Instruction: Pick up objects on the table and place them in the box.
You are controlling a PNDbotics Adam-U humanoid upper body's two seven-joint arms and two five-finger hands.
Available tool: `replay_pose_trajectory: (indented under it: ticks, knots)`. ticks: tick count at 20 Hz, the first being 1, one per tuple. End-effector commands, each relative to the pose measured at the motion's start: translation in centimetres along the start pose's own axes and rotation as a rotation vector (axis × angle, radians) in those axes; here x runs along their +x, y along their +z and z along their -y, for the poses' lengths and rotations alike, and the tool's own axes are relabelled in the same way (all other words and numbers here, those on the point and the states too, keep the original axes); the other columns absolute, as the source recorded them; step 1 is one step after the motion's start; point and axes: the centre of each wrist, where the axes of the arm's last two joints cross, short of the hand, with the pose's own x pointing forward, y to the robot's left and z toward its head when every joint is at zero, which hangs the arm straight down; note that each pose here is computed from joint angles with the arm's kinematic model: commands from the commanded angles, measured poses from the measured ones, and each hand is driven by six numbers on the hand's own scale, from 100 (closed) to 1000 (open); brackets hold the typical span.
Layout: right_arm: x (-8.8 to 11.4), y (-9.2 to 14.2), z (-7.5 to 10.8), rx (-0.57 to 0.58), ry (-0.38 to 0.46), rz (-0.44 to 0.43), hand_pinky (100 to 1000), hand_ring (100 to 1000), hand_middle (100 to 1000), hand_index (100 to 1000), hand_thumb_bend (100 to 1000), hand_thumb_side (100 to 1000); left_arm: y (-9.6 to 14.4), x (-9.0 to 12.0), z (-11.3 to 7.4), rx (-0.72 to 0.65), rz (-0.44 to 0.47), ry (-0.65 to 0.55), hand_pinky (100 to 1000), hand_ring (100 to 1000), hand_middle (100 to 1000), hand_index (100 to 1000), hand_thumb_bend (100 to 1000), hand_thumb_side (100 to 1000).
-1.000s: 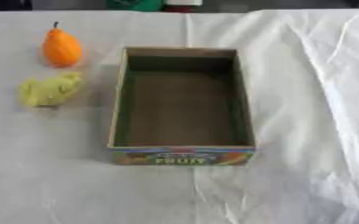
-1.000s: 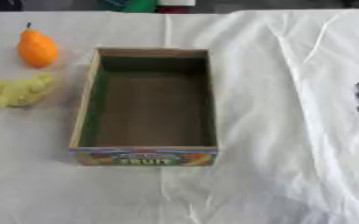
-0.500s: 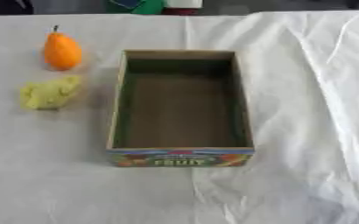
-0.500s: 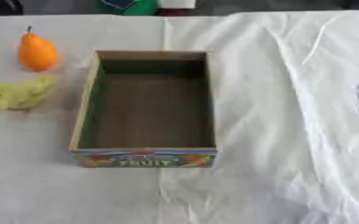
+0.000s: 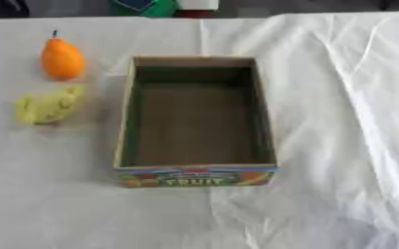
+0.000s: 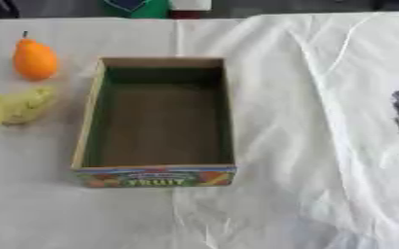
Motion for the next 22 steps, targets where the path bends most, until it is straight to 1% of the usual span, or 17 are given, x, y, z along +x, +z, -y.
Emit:
replay_pose_trajectory:
  ticks: [1,2,3,6,7,10,12,15,17,18,19,20,21,22]
  knots:
    - [0.8,-0.8,0.2,0.013,-0.002,0.043,621,658,548,687,100,594,-0.2,0.5,-1.4,-0.049,0.028,-0.102,568,728,753,897,605,989]
    - [0.8,-0.8,0.2,0.014,-0.003,0.043,621,658,548,687,100,594,-0.3,0.7,-1.4,-0.075,0.037,-0.123,576,733,758,900,637,994]
    - [0.8,-0.8,0.2,0.015,-0.003,0.043,621,658,548,687,100,595,-0.3,0.9,-1.4,-0.100,0.044,-0.143,579,736,761,902,649,996]
    - [0.8,-0.8,0.2,0.018,-0.004,0.042,621,658,548,687,100,595,-0.5,1.3,-1.2,-0.182,0.064,-0.199,613,756,783,911,774,1000]
    - [0.8,-0.8,0.2,0.018,-0.004,0.042,621,658,548,687,100,595,-0.6,1.4,-1.1,-0.209,0.068,-0.216,617,759,787,913,791,1000]
    - [0.8,-0.8,0.1,0.021,-0.005,0.041,621,658,547,687,100,595,-1.0,1.5,-0.8,-0.293,0.072,-0.249,638,779,807,924,878,1000]
    - [0.8,-0.8,0.1,0.021,-0.005,0.040,621,658,547,686,100,596,-1.2,1.4,-0.5,-0.342,0.068,-0.257,656,793,822,939,907,1000]
    - [0.8,-0.7,0.2,0.024,-0.004,0.038,621,658,547,686,100,596,-1.7,0.9,0.1,-0.434,0.048,-0.243,674,810,838,958,886,1000]
    - [0.7,-0.7,0.2,0.024,-0.002,0.034,621,658,547,686,100,597,-2.0,0.5,0.5,-0.486,0.037,-0.206,681,817,845,971,873,1000]
    - [0.7,-0.6,0.2,0.024,-0.002,0.033,621,658,547,686,100,599,-2.2,0.4,0.6,-0.502,0.034,-0.188,684,821,848,978,839,1000]
    - [0.7,-0.6,0.2,0.024,-0.002,0.031,621,658,547,686,100,599,-2.3,0.2,0.8,-0.515,0.033,-0.171,686,822,849,979,830,1000]
    - [0.7,-0.6,0.2,0.024,-0.002,0.030,622,658,546,686,100,600,-2.4,0.1,1.1,-0.528,0.033,-0.155,684,821,846,981,786,982]
    - [0.7,-0.6,0.2,0.023,-0.003,0.028,622,658,546,686,100,600,-2.6,-0.1,1.4,-0.542,0.034,-0.134,683,820,845,982,770,970]
    - [0.7,-0.5,0.2,0.023,-0.003,0.027,622,658,546,686,100,600,-2.7,-0.2,1.6,-0.552,0.035,-0.116,682,821,846,984,736,933]
